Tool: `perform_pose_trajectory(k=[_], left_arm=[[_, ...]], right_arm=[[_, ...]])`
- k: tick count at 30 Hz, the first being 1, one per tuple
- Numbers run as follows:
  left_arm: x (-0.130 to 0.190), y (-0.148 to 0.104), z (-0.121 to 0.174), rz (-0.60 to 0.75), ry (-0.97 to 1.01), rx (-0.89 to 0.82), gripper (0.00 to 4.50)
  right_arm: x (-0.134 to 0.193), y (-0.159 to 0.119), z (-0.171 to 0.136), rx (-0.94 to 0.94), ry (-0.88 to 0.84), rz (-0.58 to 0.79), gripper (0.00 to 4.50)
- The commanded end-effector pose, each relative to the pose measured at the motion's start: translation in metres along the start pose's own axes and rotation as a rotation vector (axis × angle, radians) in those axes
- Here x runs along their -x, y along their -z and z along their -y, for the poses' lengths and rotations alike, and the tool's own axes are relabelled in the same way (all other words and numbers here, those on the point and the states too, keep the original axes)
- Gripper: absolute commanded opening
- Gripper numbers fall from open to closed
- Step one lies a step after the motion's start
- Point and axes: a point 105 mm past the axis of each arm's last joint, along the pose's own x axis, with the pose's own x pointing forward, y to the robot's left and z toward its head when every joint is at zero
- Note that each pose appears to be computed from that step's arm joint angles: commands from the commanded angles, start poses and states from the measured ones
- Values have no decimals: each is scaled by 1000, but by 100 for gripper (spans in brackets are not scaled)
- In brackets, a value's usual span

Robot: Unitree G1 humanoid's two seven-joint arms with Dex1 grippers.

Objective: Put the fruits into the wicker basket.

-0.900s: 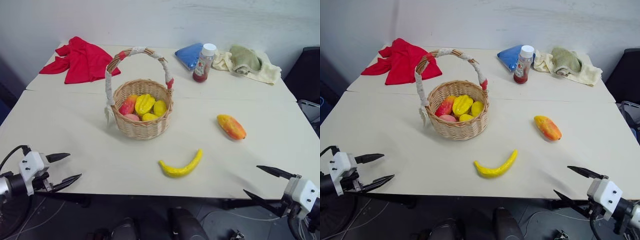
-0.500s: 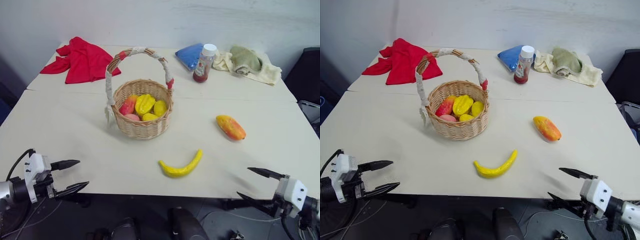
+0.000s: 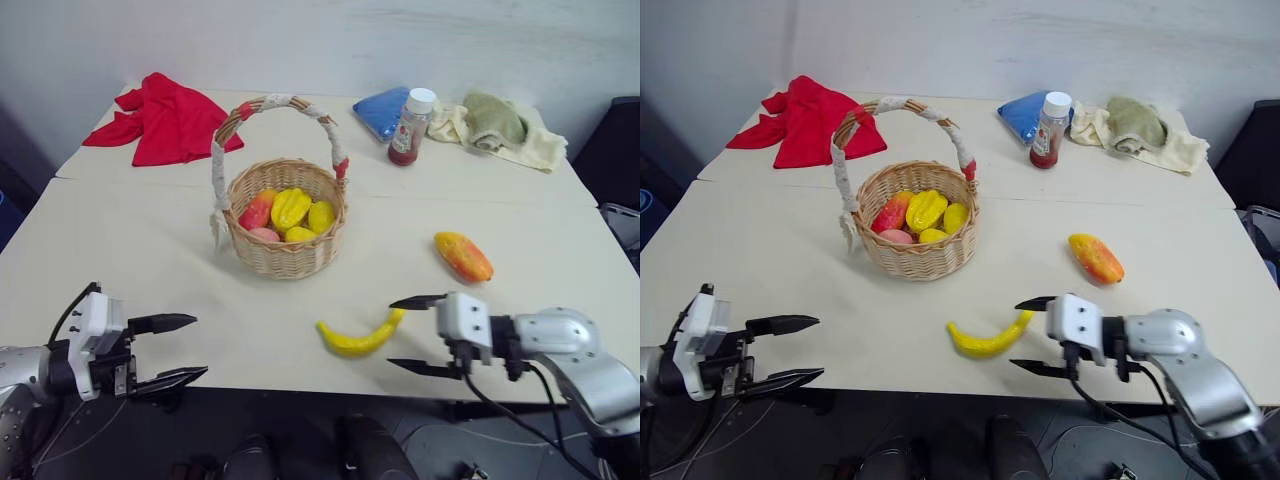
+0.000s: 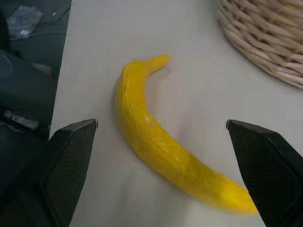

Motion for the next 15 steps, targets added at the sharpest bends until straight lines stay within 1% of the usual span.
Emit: perform_pose_trajectory(k=[1,3,4,6,9,10,11,13,15], left_arm=[[-4,-4,7,3,12,-43,450],[-7,-6,8,22,10,-47,450],[-9,-7,8,26,7,-64,450],[-10,-7,15,11,38,-23,450],[-14,-12,15,45,17,-36,450],[-15,-15,14,67,4,-34,450],[-16,-18,14,88,-5,-33,450],[-20,-26,13,148,-25,-23,450],[-21,-40,9,247,-71,-11,450]], right_arm=[[-12,4,2,-1,-54,-51,430],[-19,7,3,-4,-75,-71,389],[-21,8,1,-2,-99,-77,358],[-22,9,-4,3,-154,-73,292],[-20,2,-14,-4,-242,-15,184],[-20,-3,-15,-7,-259,18,155],[-19,-8,-15,-9,-267,46,116],[-17,-27,-11,-11,-268,141,56],[-13,-63,-1,-72,-246,299,49]])
